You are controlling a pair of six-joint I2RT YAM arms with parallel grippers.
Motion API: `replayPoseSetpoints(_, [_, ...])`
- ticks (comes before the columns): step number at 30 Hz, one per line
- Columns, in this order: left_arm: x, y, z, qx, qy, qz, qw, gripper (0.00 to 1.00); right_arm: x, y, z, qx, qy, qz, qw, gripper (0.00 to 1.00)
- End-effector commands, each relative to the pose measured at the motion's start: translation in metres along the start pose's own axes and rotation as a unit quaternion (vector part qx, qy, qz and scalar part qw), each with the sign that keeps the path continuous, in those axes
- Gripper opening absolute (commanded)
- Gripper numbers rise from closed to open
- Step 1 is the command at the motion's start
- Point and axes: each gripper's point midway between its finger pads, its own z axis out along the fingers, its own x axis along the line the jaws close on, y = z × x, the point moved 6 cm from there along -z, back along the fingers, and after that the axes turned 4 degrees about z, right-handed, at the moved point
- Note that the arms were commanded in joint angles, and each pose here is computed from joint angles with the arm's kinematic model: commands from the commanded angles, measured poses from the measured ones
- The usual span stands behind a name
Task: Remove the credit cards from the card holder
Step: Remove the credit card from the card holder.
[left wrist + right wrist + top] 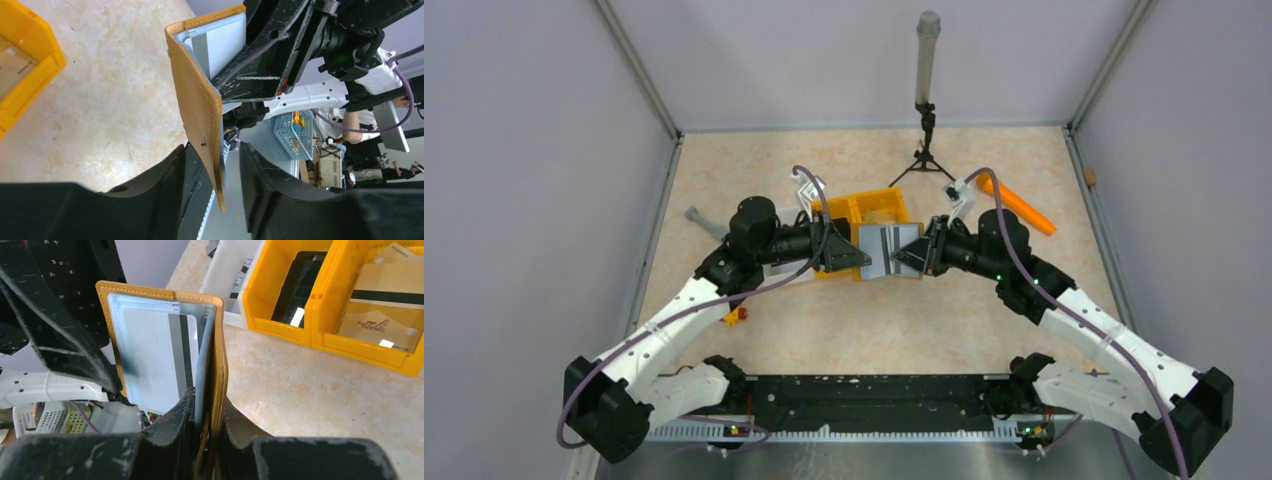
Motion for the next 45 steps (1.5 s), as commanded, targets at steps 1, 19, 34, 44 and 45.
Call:
replayPoseSetpoints(1, [-0.007, 0.011, 0.001, -0.011, -0.011, 0.024, 1.000, 0.37, 0.013, 0.012, -0.005, -0.025, 0.029, -0.011, 0.999, 0.05])
replayPoseSetpoints(19, [-0.020, 0.012, -0.004, -0.022, -0.054, 0.038, 0.998, 0.33, 0.011, 0.010, -0.005, -0.024, 0.030, -0.009, 0.999, 0.05])
replayPoseSetpoints(34, [-0.014, 0.010, -0.003, -0.017, -0.036, 0.038, 0.999, 0.19, 0.016, 0.013, -0.008, -0.025, 0.041, -0.010, 0.999, 0.05])
replayPoseSetpoints(44, [-0.017, 0.012, -0.003, -0.025, -0.052, 0.037, 0.998, 0.05, 0.013, 0.010, -0.004, -0.027, 0.048, -0.007, 0.998, 0.05])
replayPoseSetpoints(45, [-0.020, 0.012, -0.002, -0.027, -0.062, 0.035, 0.997, 0.04, 0.011, 0.008, -0.002, -0.025, 0.049, -0.004, 0.999, 0.05])
